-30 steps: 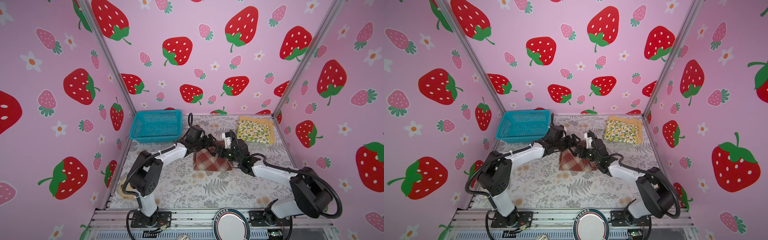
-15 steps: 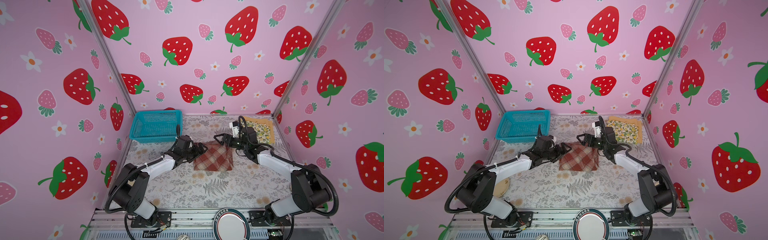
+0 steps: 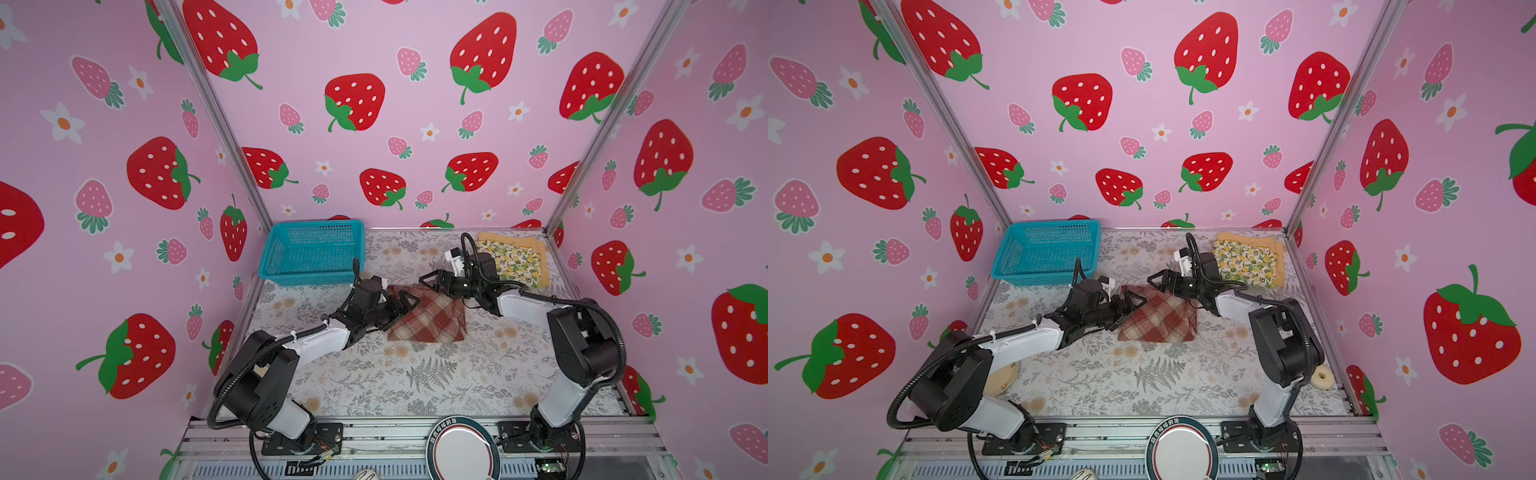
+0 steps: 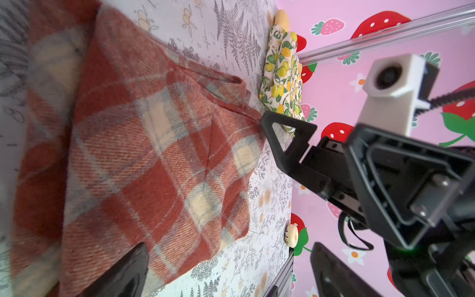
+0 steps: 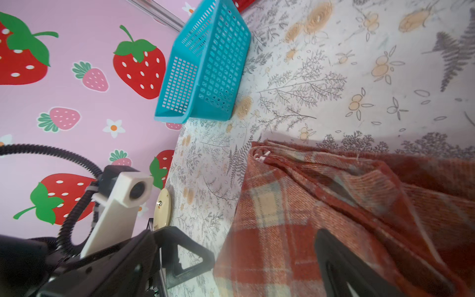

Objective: Fold and stack the skirts

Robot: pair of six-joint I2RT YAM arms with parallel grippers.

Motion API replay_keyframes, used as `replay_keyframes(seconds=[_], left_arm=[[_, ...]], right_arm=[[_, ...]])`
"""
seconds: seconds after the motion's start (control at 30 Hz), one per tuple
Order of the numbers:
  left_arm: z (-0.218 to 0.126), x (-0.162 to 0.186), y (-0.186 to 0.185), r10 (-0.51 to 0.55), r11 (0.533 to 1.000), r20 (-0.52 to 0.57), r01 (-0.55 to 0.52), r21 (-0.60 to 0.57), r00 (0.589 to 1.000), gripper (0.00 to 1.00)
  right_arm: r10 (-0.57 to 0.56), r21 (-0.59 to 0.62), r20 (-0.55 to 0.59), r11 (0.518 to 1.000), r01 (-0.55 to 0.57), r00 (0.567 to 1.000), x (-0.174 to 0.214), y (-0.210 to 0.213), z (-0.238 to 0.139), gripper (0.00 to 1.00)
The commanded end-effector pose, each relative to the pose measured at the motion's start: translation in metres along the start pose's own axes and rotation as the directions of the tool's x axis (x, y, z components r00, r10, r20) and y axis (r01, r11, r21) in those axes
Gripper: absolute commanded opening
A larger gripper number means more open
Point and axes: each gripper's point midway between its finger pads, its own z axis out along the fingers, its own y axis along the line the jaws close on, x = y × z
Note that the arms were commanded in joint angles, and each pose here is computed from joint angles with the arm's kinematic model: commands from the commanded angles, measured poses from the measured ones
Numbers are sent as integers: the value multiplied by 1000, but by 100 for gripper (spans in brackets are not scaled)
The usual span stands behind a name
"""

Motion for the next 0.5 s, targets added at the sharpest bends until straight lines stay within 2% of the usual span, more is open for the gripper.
replay_keyframes(seconds=[0.0, 0.23, 0.47], left_arm=[[4, 5, 2, -15, 999, -3, 15, 30, 1000, 99], [24, 30, 52, -55, 997, -52, 53, -53, 997, 100], [22, 48, 90, -78, 989, -73, 68, -129, 994, 99]], right_arm=[[-15, -35, 16, 999, 16, 1000, -13, 0, 6, 100], [24, 49, 27, 998, -25, 999, -12, -47, 19, 100], [27, 111, 33, 993, -31, 999, -16, -79, 29, 100]])
